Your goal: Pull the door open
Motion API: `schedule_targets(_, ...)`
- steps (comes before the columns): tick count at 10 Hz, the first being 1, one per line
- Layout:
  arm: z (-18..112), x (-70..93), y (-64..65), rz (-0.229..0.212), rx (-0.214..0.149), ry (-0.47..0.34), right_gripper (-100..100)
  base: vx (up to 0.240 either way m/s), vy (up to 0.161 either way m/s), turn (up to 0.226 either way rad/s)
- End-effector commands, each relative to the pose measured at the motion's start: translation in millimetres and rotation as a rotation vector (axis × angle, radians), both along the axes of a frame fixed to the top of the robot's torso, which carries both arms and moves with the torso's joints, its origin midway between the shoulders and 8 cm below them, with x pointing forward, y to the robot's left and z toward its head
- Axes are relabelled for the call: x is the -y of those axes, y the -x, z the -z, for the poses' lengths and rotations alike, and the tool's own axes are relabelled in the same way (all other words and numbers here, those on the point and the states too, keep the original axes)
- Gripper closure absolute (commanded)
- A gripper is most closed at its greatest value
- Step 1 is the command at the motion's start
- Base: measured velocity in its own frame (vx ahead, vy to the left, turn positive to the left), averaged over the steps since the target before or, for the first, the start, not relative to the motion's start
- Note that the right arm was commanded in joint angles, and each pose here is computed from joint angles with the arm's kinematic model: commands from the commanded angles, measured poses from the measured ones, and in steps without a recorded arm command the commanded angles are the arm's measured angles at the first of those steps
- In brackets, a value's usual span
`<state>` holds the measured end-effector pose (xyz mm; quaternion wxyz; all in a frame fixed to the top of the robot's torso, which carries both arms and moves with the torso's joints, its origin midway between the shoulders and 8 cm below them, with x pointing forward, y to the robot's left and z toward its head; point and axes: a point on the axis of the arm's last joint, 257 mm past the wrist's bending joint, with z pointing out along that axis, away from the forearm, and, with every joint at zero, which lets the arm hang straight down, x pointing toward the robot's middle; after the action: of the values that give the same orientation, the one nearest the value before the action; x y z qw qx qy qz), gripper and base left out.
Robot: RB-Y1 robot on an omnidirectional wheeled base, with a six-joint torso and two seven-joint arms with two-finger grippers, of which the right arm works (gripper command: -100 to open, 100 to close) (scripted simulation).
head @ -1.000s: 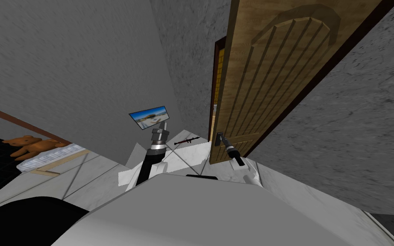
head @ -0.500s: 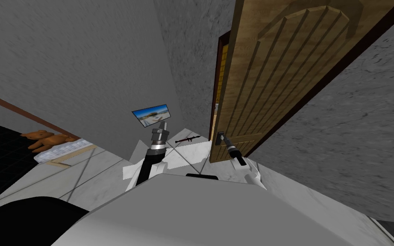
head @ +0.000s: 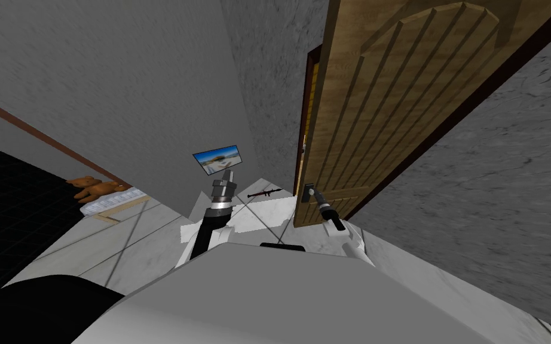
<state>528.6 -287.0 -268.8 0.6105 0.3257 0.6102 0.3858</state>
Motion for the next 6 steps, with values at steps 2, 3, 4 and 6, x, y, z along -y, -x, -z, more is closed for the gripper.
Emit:
schedule_targets(2,3.2,-13.3,-2.5,-0.019,-0.005,-0.126,100,-0.077,-0.054,0.105)
schedule_targets(3,3.4,-11.5,-3.4,-0.016,-0.007,-0.169,100,-0.076,-0.058,0.112)
schedule_targets(4,3.8,-9.5,-4.5,-0.013,-0.009,-0.212,100,-0.08,-0.07,0.153)
schedule_targets(6,4.1,-7.3,-5.6,-0.009,-0.012,-0.266,100,-0.057,-0.046,0.091)
